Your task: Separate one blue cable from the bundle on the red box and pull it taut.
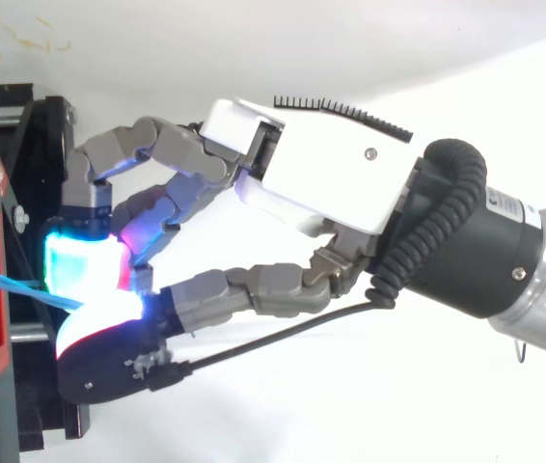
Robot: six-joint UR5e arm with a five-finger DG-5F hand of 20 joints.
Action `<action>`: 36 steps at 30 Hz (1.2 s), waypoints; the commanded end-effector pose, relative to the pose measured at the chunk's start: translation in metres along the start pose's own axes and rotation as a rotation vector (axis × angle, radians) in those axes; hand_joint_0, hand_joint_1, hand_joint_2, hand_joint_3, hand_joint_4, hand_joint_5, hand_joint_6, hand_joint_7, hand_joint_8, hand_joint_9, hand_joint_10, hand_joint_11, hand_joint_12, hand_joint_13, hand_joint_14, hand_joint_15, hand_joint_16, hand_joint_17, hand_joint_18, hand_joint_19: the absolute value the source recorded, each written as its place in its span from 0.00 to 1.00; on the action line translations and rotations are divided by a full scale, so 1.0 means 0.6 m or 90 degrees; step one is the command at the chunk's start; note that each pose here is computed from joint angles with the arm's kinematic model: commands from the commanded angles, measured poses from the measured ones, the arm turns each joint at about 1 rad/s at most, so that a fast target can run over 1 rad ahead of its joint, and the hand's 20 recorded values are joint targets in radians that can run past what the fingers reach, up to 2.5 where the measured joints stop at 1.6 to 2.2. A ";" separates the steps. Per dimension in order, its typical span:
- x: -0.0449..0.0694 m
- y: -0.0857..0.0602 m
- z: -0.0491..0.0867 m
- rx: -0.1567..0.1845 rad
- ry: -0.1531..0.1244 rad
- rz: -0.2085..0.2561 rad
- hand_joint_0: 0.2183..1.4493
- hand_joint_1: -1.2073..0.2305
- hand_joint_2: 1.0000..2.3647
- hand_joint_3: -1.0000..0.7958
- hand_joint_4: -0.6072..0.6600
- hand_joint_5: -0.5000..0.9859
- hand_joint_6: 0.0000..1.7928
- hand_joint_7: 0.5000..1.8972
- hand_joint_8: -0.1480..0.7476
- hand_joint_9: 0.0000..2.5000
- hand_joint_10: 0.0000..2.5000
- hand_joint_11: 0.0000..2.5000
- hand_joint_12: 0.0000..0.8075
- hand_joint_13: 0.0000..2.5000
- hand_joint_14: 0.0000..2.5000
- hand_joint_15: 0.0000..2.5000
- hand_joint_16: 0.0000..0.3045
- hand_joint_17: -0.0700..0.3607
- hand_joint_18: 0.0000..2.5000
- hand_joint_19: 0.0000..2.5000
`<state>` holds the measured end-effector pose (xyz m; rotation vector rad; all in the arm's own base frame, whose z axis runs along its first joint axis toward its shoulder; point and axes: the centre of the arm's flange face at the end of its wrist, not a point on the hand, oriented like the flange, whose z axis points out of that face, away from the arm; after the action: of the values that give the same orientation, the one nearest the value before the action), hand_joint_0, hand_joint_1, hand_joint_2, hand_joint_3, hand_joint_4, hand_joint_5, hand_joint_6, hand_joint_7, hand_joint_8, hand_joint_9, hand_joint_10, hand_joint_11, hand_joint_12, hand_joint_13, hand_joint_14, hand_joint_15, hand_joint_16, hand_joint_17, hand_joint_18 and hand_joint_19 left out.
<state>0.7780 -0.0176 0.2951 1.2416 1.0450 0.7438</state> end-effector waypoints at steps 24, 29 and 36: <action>0.000 -0.001 0.000 0.000 0.000 0.000 0.29 0.41 0.01 0.47 0.58 0.28 0.43 0.46 0.58 0.51 0.01 0.28 0.55 0.38 0.01 0.17 0.17 0.43 0.35 0.17; 0.000 0.001 0.000 -0.001 0.000 0.000 0.28 0.39 0.01 0.49 0.59 0.28 0.44 0.48 0.57 0.51 0.01 0.29 0.55 0.38 0.00 0.17 0.17 0.43 0.35 0.16; 0.000 -0.001 0.000 0.000 0.000 0.000 0.30 0.45 0.01 0.50 0.65 0.30 0.41 0.50 0.58 0.54 0.01 0.26 0.55 0.39 0.00 0.16 0.18 0.44 0.36 0.16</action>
<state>0.7782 -0.0176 0.2951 1.2416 1.0447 0.7437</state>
